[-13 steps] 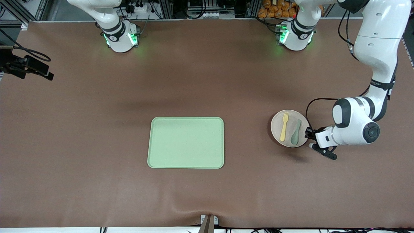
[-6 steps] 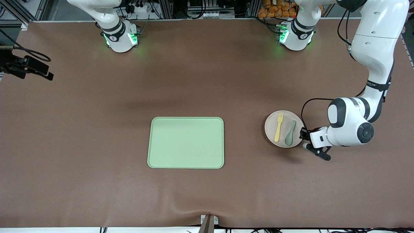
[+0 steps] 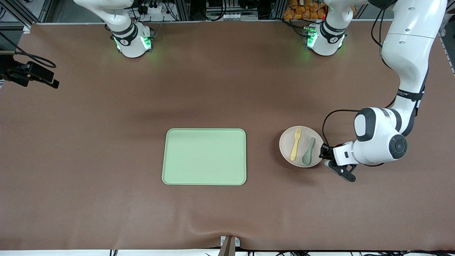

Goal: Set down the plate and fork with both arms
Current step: 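Slide the plate with the left gripper onto the green tray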

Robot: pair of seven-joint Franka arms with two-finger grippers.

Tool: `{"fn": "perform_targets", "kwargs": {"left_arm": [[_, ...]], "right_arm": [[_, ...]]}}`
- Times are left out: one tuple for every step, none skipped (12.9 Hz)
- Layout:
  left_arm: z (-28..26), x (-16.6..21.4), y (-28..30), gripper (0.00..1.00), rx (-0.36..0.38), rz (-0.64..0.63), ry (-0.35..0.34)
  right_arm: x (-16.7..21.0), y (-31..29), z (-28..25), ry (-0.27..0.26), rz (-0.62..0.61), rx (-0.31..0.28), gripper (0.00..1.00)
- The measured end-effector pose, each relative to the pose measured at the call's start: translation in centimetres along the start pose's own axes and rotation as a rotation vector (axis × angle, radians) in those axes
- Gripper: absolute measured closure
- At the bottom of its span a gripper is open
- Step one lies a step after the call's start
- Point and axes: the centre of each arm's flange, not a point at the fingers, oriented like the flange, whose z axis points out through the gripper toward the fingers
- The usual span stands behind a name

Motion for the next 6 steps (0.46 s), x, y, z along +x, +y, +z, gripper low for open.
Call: {"fn": "perform_targets", "kwargs": {"left_arm": [[-0.4,0.5,0.6,0.96,-0.018,-0.011,0.010],[-0.8,1.2,1.4,0.96,-0.028,-0.024,0.013],[-1.1,1.9,2.5,0.96,-0.031,-0.038,0.013],[-1.3,2.8,3.9,0.96,-0.030,-0.051,0.018],[-1.5,3.8,5.5,0.96,-0.029,-0.067,0.022],[-1.4,4.7,7.4,0.96,-0.029,-0.088,0.022]], "right_arm": [[0.0,0.0,0.0,0.000,0.000,0.000,0.00],[0.0,0.0,0.0,-0.001,0.000,0.000,0.00],[0.0,0.0,0.0,-0.001,0.000,0.000,0.00],[0.0,0.0,0.1,-0.002,0.001,0.000,0.00],[0.0,0.0,0.1,-0.002,0.001,0.000,0.00],[0.0,0.0,0.1,-0.002,0.001,0.000,0.00]]}}
